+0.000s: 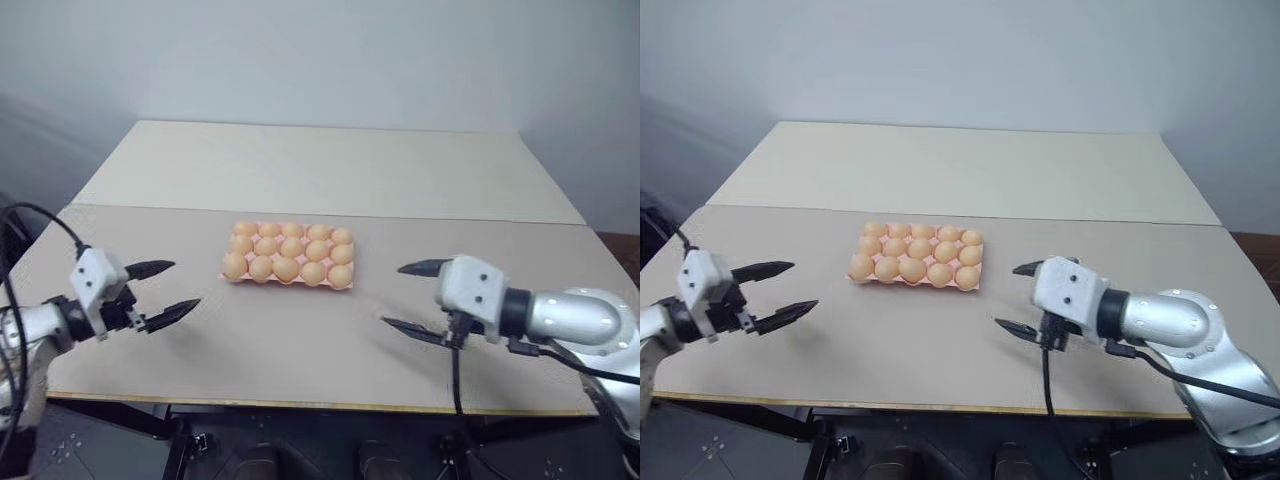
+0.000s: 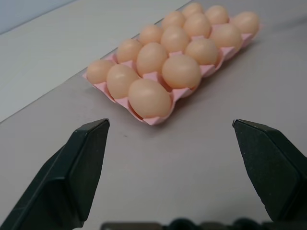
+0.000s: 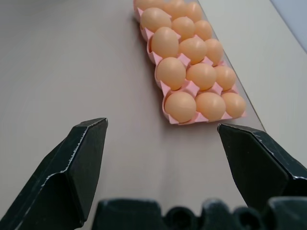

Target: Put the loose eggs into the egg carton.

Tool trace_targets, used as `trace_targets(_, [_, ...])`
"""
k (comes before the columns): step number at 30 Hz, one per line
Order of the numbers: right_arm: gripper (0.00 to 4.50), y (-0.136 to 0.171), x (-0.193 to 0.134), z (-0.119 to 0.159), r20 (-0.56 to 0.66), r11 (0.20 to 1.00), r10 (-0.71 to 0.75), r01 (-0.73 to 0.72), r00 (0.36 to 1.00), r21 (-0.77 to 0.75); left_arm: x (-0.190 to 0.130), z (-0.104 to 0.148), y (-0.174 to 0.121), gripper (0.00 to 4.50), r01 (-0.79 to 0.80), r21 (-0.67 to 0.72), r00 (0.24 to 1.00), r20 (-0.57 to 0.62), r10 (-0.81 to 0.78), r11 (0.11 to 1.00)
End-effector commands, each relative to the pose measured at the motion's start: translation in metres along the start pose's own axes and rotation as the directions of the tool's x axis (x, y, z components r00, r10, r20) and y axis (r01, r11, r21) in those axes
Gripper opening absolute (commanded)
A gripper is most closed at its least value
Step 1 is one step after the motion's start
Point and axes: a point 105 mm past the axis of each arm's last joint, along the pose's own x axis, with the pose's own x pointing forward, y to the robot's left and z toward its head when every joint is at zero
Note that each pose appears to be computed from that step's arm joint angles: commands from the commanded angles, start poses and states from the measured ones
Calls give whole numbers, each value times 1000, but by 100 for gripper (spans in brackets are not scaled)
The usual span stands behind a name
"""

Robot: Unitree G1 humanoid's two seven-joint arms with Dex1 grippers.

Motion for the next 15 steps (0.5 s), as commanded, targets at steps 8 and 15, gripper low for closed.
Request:
trace_targets(8, [430,-4,-34,-3,-14,998,58,-58,998,-28,-19,22,-12,449,31,70,997,-67,-27,997])
trace_targets(15, [430,-3,-31,-4,-7,998,56,-56,998,-30,-22,28,-16,449,56,46,997,-53,-54,997])
